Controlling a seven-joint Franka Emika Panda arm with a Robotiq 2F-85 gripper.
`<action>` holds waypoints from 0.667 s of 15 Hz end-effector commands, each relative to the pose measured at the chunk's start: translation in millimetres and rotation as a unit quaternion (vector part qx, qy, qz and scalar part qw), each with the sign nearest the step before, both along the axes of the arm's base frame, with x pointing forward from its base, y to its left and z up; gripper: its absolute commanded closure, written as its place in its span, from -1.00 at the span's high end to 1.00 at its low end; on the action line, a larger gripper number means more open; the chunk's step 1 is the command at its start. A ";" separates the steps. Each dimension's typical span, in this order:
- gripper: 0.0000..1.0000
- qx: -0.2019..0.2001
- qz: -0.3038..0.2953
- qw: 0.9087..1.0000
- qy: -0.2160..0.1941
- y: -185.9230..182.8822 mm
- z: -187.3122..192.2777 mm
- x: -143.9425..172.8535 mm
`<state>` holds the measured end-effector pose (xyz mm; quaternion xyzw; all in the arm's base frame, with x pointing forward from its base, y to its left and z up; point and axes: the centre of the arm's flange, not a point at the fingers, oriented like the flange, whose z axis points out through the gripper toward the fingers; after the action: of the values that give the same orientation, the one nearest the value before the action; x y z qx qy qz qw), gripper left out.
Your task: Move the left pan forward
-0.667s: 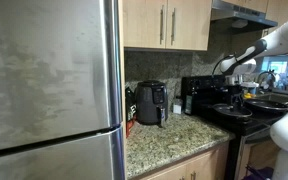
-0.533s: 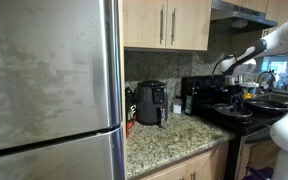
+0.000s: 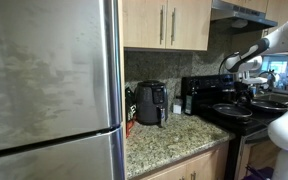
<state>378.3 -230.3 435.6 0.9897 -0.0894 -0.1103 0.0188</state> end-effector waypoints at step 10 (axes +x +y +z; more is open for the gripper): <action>1.00 0.009 -0.161 0.987 0.020 -81.2 -30.6 -43.4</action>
<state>345.2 -288.2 413.8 0.9686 -0.2128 -0.1282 -0.0047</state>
